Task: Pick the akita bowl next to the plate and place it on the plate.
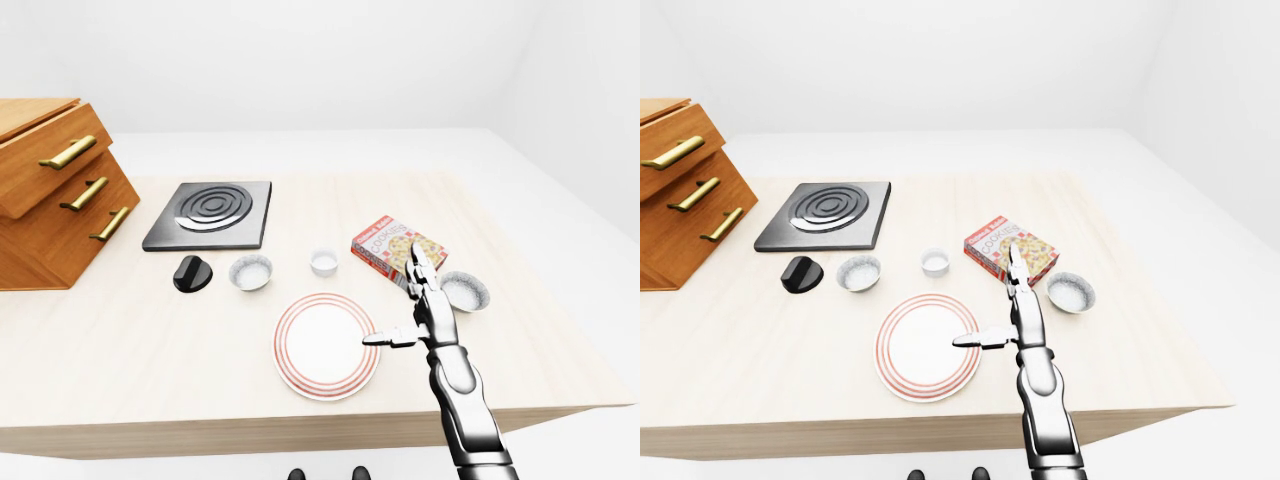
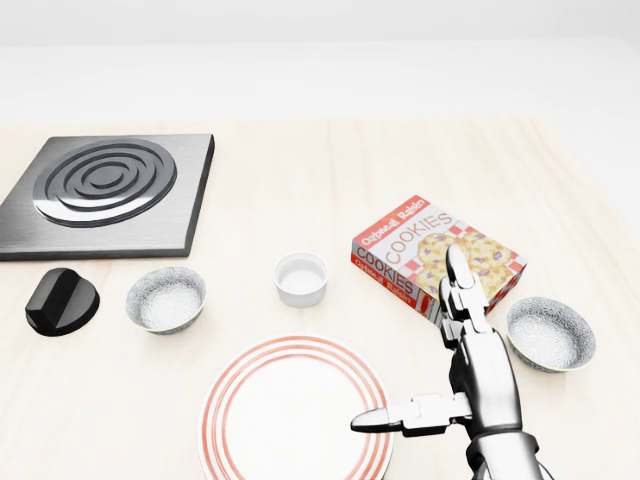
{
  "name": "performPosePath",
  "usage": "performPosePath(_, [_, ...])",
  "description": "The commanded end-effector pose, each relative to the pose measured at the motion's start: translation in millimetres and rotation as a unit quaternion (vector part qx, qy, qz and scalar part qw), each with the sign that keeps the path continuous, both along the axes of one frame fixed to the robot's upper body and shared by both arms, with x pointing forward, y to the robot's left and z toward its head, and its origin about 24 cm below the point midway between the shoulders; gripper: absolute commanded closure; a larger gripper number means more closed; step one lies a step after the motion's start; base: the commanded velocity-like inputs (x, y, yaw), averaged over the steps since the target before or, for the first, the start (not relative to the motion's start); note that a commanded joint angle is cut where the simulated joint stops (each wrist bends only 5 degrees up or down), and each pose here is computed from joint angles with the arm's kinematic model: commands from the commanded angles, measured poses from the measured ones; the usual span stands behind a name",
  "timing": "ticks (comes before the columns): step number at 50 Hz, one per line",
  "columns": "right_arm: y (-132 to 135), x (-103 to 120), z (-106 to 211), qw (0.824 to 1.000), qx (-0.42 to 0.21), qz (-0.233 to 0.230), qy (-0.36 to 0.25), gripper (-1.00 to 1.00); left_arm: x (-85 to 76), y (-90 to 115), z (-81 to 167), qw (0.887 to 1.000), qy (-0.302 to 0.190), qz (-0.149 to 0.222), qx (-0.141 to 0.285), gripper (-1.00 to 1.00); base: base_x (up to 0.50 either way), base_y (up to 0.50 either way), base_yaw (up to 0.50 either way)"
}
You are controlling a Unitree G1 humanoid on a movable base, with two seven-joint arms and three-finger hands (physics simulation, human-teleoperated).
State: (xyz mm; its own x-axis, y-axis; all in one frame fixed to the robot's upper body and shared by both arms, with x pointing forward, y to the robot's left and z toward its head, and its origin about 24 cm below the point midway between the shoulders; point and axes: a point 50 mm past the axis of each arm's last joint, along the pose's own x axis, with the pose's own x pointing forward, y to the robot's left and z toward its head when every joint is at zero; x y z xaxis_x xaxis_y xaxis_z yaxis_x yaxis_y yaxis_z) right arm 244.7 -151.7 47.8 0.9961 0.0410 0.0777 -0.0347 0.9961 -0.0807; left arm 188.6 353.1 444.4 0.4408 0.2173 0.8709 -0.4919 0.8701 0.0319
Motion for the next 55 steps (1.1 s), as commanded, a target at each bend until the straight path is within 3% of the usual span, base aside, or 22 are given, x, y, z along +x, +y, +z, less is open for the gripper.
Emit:
performPosePath(1, [-0.1,-0.7,-2.1,1.000,-0.001,0.000,0.004,-1.00,-71.2,48.1,41.7,0.991,-0.008,0.070,-0.112,-1.00,0.00,0.00,0.00])
performPosePath(9, [0.1,-0.6,-3.0,1.000,0.000,0.000,0.006,-1.00,-86.9,100.5,5.3,0.974,0.004,0.141,-0.175,-1.00,0.00,0.00,0.00])
performPosePath(12, [0.6,-1.0,0.6,1.000,-0.001,0.000,-0.001,-1.00,-89.7,105.6,0.1,0.972,0.003,0.148,-0.180,-1.00,0.00,0.00,0.00])
performPosePath(14, [-0.6,1.8,-5.2,1.000,-0.010,-0.012,0.010,-1.00,-94.1,132.2,-34.8,0.959,0.043,0.187,-0.207,-1.00,0.00,0.00,0.00])
performPosePath(18, [-0.9,2.8,-6.5,0.999,-0.024,-0.026,0.012,-1.00,-95.1,147.3,-65.2,0.948,0.073,0.209,-0.228,-1.00,0.00,0.00,0.00])
performPosePath(20, [-0.1,4.1,-10.0,0.999,-0.022,-0.020,0.020,-1.00,-95.6,158.2,-90.0,0.937,0.088,0.217,-0.261,-1.00,0.00,0.00,0.00])
performPosePath(24, [-0.1,5.2,-14.4,0.999,-0.025,-0.020,0.029,-1.00,-94.5,162.6,-121.9,0.927,0.100,0.219,-0.287,-1.00,0.00,0.00,0.00])
performPosePath(25, [0.4,4.6,-12.6,0.999,-0.026,-0.018,0.025,-1.00,-93.8,166.1,-142.4,0.918,0.108,0.222,-0.310,-1.00,0.00,0.00,0.00])
performPosePath(33, [0.5,6.1,-15.5,0.999,-0.032,-0.018,0.032,-1.00,-78.7,169.2,-202.3,0.892,0.174,0.216,-0.358,-1.00,0.00,0.00,0.00])
performPosePath(34, [0.4,6.1,-16.0,0.999,-0.033,-0.018,0.033,-1.00,-77.2,170.3,-215.5,0.883,0.186,0.216,-0.372,-1.00,0.00,0.00,0.00])
performPosePath(44, [0.9,7.0,-21.3,0.998,-0.039,-0.017,0.044,-1.00,-73.7,170.3,-239.9,0.872,0.190,0.209,-0.399,-1.00,0.00,0.00,0.00])
performPosePath(55, [2.2,7.3,-21.4,0.998,-0.045,-0.013,0.044,-1.00,-71.9,166.3,-230.0,0.878,0.185,0.206,-0.392,-1.00,0.00,0.00,0.00])
